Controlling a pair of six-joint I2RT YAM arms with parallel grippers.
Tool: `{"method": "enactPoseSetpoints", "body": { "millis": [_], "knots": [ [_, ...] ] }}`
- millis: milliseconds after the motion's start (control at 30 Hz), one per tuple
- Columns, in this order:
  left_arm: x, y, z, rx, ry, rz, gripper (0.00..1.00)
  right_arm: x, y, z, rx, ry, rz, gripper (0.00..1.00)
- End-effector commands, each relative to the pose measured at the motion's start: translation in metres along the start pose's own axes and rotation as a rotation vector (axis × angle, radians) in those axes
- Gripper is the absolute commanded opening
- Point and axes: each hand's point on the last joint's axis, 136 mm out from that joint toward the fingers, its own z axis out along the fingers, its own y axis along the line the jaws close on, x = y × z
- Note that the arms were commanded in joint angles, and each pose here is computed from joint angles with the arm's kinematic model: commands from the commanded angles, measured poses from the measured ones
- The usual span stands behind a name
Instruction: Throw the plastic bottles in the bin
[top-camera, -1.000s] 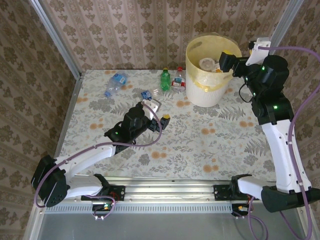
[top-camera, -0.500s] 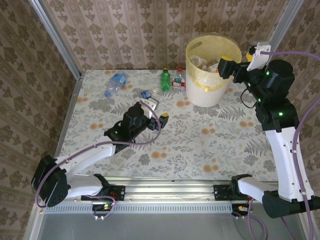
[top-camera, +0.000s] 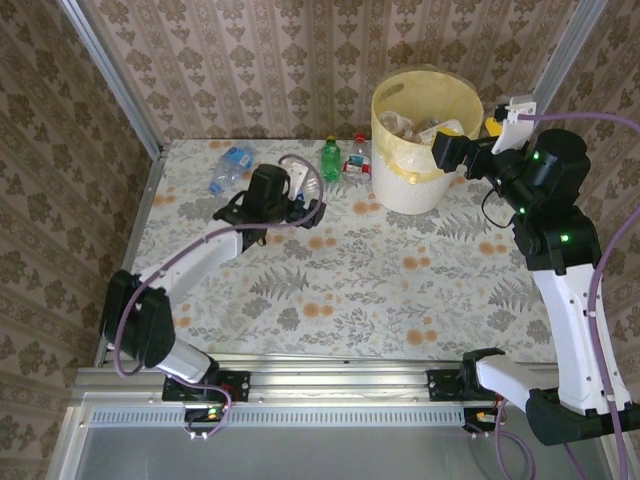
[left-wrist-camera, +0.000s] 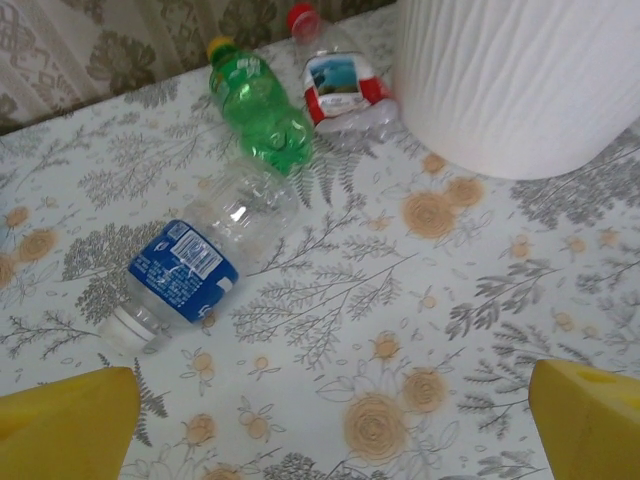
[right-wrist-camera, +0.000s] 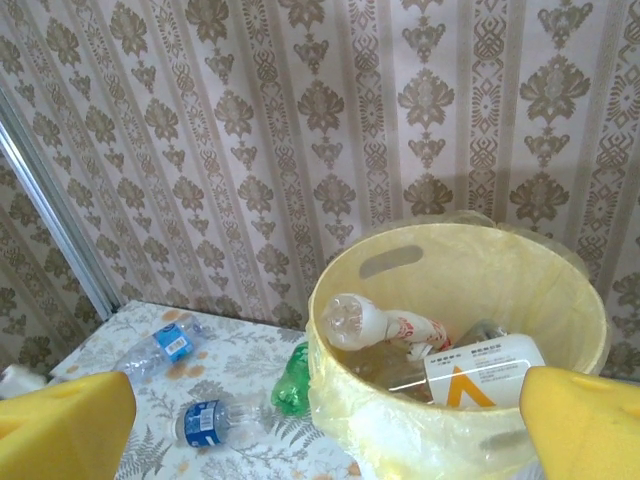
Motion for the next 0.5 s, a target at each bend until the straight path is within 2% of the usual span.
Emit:
{"method": "enactPoseSetpoints", "body": {
  "millis": [0,233,467],
  "knots": [
    [0.019,0.008,0.012,0.03,0.151,0.053,1.0,0.004,0.006,-0.007,-0.027,0.014,0.013,1.0],
    [0.029,0.034,0.052,0.032,0.306,0.094,0.97,0.01,0.007,-0.013,-0.03,0.03,0.007,1.0],
    [0.038,0.052,0.084,0.011,0.397,0.161,0.96,0.016,0.008,-0.017,-0.034,0.044,0.006,1.0]
  ]
}}
